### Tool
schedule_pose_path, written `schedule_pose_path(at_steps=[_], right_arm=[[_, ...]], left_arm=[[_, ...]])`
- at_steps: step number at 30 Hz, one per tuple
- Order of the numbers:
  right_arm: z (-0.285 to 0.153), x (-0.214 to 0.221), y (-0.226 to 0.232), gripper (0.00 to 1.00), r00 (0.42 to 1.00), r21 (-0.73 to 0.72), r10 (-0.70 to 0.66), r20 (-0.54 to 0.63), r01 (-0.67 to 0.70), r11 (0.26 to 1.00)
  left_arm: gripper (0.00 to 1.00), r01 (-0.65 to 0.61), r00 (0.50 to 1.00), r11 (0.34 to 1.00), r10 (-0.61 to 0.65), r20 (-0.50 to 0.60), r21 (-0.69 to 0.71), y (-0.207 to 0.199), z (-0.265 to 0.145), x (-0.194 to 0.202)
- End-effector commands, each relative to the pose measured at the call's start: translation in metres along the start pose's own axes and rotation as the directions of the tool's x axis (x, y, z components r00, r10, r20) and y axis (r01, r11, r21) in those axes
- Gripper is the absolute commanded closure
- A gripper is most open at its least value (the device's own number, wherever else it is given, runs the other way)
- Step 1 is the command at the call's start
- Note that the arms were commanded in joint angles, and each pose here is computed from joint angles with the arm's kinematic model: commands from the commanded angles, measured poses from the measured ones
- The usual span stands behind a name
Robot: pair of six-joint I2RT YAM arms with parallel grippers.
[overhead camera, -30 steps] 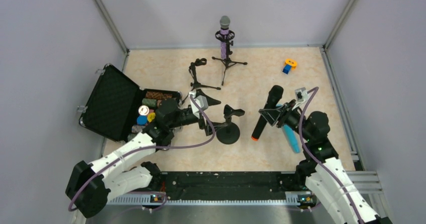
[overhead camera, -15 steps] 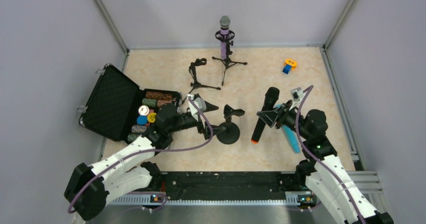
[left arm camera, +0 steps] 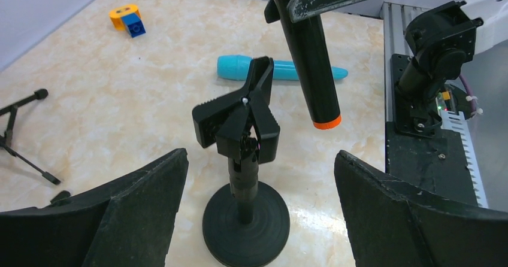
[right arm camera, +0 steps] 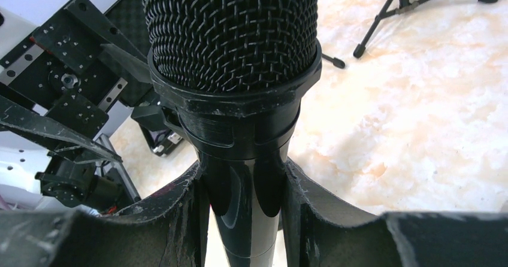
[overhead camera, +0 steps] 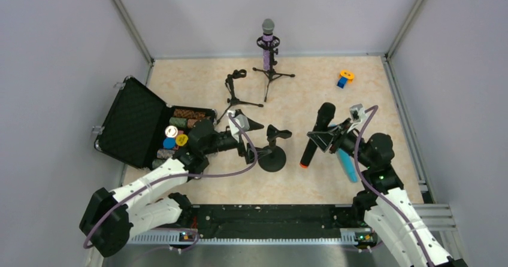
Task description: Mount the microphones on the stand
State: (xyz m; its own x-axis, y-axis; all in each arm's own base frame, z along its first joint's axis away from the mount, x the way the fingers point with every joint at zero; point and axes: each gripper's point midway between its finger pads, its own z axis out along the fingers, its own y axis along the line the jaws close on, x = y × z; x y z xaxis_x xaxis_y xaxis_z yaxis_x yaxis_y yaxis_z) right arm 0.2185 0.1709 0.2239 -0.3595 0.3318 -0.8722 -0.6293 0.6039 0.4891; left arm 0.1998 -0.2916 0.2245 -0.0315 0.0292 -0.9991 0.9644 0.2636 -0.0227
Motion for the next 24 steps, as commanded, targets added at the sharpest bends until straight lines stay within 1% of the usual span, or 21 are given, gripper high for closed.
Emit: schedule_pose_path(at_steps=[1,9,15,18,22,24], right_arm=[[-0.001,-0.051,0.034,1.0,0.978,-0.097,-0.149,0.148,0.165,0.982],[0.002,-0.07,0.046,1.0,0.947,-0.13,-0.261,0.188,0.288,0.949],[0.003,-0.081,0.055,1.0,0.924,-0.163,-0.295,0.241,0.338,0.927],[0.003,-0.085,0.059,1.0,0.911,-0.175,-0.312,0.269,0.365,0.915],[0.002,-0.09,0.061,1.0,0.896,-0.174,-0.321,0.307,0.385,0.907],[0.002,-0.091,0.064,1.0,0.889,-0.185,-0.327,0.319,0.397,0.899]], left_arm=[[0.04,-0.122,0.99,0.992,0.12,0.077,0.02,0.004,0.007,-0.039],[0.06,-0.168,0.984,0.986,0.166,0.064,0.02,0.017,0.017,-0.053],[0.06,-0.179,0.983,0.983,0.177,0.056,0.031,0.026,0.023,-0.057],[0.06,-0.178,0.983,0.981,0.174,0.056,0.079,0.026,0.025,-0.057],[0.03,-0.171,0.985,0.971,0.164,0.057,0.169,0.02,0.028,-0.054],[0.02,-0.162,0.987,0.964,0.154,0.053,0.212,0.017,0.03,-0.051]])
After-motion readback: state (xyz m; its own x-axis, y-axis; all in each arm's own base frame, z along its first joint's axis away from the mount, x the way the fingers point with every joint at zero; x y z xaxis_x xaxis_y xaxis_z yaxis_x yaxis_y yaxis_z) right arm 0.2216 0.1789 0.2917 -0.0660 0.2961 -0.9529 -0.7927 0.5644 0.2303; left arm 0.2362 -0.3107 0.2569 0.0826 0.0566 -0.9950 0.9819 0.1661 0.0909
